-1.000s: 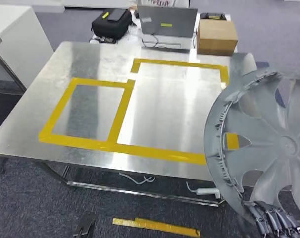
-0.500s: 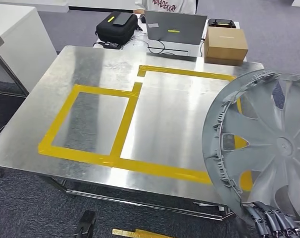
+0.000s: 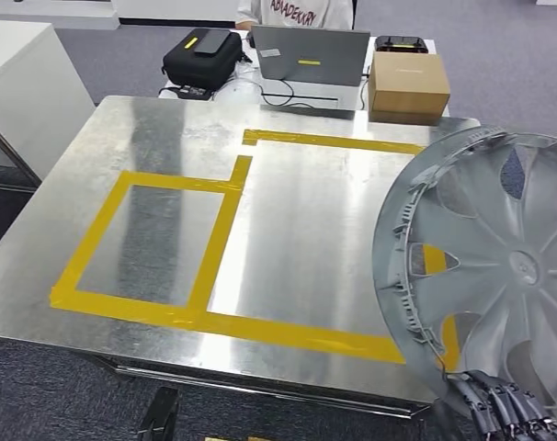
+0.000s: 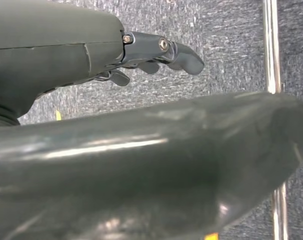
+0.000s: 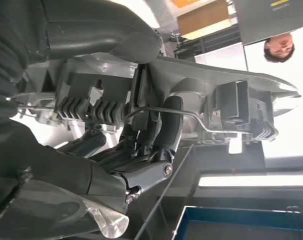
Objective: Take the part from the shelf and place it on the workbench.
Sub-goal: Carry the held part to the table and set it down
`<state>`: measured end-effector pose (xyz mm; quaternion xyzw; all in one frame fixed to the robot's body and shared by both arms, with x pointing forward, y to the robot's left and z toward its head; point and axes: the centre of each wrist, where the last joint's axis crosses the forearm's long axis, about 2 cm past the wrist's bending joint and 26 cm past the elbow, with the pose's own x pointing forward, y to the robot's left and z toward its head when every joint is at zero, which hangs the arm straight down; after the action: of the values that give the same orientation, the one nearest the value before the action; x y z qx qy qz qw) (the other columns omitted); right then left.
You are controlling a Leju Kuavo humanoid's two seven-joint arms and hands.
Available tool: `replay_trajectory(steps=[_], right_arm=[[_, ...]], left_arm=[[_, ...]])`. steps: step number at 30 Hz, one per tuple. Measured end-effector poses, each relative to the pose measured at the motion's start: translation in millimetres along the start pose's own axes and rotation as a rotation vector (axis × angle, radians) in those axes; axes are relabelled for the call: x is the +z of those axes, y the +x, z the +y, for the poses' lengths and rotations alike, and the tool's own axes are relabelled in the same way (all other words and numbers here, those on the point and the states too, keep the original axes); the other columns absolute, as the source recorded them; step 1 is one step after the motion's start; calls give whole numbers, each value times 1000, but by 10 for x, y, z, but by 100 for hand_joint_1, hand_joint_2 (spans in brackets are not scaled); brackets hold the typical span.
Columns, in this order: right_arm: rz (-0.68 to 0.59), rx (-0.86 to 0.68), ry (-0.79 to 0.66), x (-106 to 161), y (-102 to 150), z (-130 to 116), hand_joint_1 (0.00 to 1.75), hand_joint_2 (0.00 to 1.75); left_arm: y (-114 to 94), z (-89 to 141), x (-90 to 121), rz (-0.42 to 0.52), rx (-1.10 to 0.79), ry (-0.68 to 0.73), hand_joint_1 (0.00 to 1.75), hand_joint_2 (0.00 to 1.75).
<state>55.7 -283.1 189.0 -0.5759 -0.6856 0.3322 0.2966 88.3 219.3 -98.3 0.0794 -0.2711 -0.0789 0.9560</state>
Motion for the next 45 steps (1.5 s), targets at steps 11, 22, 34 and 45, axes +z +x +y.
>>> replay_trajectory(steps=[11, 22, 34, 45], right_arm=[[128, -55, 125, 17, -145, 62, 175, 175], [158, -75, 416, -48, -998, 533, 175, 175], [104, 79, 614, -554, -1638, 1214, 175, 175], [-124, 87, 600, -1316, -1320, 1629, 175, 175]], left_arm=[[30, -23, -3, -7, -15, -26, 0, 0], [116, -49, -24, -24, -59, -75, 0, 0], [398, -102, -84, -51, -131, -124, 0, 0], [445, -99, -97, -62, -165, -140, 0, 0]])
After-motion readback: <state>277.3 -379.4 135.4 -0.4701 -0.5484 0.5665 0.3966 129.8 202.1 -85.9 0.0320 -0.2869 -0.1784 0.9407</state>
